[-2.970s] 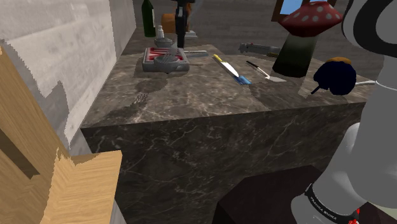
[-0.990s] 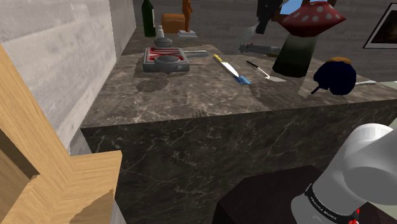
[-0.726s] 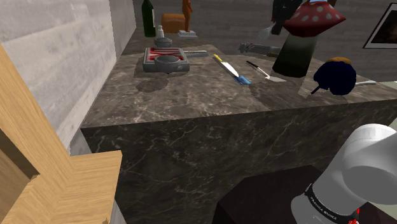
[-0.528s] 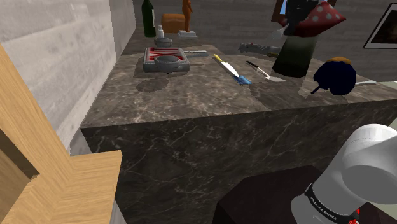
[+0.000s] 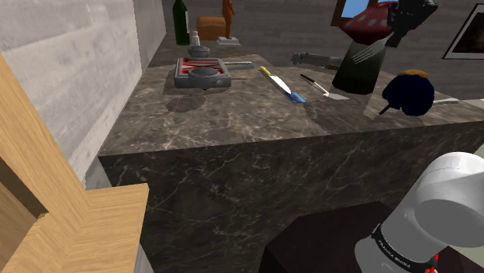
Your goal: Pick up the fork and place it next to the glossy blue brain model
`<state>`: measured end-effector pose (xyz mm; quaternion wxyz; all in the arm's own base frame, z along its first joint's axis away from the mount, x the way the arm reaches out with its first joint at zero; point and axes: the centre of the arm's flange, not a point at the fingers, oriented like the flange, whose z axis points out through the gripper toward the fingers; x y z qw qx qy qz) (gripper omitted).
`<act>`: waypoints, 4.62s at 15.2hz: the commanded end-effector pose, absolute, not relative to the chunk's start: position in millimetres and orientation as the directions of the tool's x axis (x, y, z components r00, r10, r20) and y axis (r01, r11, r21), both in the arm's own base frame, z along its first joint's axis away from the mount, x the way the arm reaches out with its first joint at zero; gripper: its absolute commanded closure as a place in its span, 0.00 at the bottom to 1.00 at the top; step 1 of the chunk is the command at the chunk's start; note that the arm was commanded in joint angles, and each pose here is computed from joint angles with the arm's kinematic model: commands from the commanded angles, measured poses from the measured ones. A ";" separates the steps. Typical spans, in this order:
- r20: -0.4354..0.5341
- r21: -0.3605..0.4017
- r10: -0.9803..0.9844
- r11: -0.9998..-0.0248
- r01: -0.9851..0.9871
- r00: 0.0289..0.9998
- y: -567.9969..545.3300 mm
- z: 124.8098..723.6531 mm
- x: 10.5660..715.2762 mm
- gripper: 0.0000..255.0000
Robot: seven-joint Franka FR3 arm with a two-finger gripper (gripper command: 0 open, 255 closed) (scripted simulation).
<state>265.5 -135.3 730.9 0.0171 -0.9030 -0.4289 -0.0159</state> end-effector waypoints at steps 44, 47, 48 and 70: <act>0.043 -0.018 0.775 -0.631 0.776 0.631 -349.8 610.6 82.2 1.00; 0.043 -0.018 0.775 -0.631 0.776 0.631 -349.8 594.8 82.2 1.00; 0.043 -0.018 0.775 -0.631 0.776 0.631 -349.8 589.5 82.2 1.00; 0.043 -0.018 0.775 -0.631 0.776 0.631 -350.4 562.6 82.0 0.00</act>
